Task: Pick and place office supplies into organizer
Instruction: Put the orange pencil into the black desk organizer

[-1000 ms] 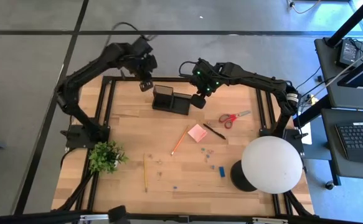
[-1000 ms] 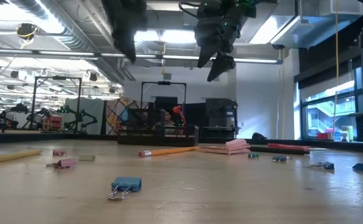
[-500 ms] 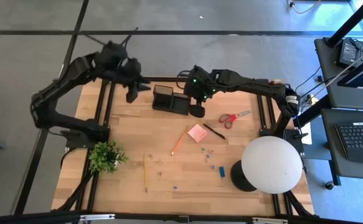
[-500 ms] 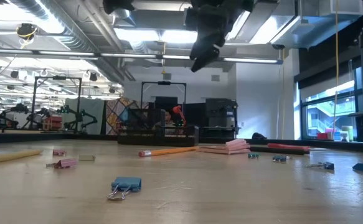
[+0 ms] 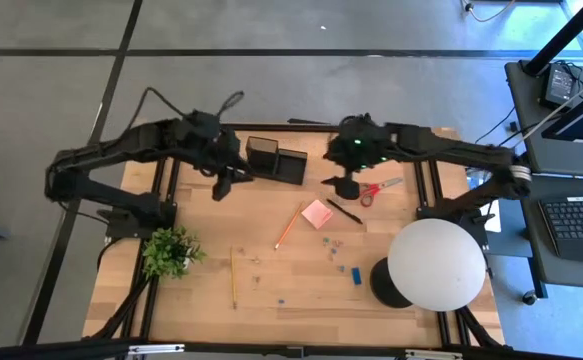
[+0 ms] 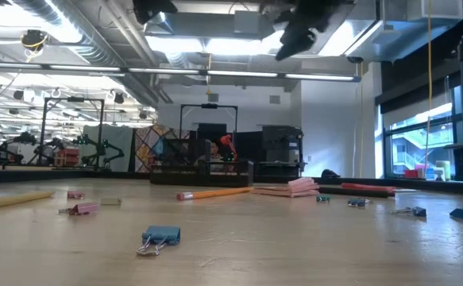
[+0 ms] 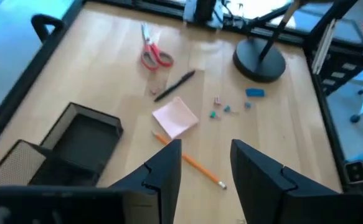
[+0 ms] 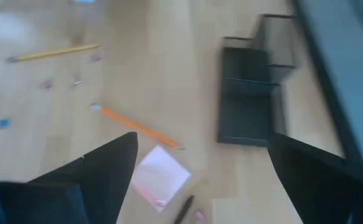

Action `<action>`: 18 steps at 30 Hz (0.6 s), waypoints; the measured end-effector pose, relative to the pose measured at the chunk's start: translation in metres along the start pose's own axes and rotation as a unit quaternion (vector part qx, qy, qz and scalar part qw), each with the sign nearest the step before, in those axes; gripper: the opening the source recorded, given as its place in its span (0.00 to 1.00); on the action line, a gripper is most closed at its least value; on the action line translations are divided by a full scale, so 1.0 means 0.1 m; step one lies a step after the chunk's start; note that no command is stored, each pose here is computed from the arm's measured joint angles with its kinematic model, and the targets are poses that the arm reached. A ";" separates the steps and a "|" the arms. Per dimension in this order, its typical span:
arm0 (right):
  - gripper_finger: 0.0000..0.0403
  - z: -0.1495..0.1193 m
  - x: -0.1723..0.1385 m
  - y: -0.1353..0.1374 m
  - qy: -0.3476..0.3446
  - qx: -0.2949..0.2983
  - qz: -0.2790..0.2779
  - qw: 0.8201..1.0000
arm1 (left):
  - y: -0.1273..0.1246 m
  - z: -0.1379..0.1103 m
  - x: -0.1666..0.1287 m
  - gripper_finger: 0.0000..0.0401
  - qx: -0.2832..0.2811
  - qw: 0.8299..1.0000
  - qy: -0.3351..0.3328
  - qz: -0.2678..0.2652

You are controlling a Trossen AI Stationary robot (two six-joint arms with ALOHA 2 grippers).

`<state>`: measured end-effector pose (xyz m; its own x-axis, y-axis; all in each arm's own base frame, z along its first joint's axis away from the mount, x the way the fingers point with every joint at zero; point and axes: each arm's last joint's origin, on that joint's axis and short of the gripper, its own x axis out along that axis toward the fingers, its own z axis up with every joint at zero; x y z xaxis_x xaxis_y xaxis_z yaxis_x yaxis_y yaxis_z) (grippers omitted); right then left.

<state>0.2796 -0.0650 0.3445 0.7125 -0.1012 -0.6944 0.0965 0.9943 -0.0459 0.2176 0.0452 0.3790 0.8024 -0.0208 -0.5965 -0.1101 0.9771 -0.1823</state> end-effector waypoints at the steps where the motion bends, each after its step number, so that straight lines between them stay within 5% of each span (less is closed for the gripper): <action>1: 0.90 -0.06 -0.05 0.00 -0.009 0.007 -0.012 1.000 | -0.03 0.00 0.05 0.33 -0.001 1.000 0.003 -0.004; 18: 0.90 -0.72 -0.07 0.05 0.007 0.025 -0.022 0.999 | -0.60 -0.15 1.47 0.33 -0.112 0.981 0.155 -0.014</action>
<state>0.2254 -0.0571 0.2976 0.6974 -0.1437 -0.7021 0.1627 0.9859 -0.0401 0.3338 -0.0195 0.2906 0.5937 -0.1448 -0.7915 -0.2442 0.9049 -0.3487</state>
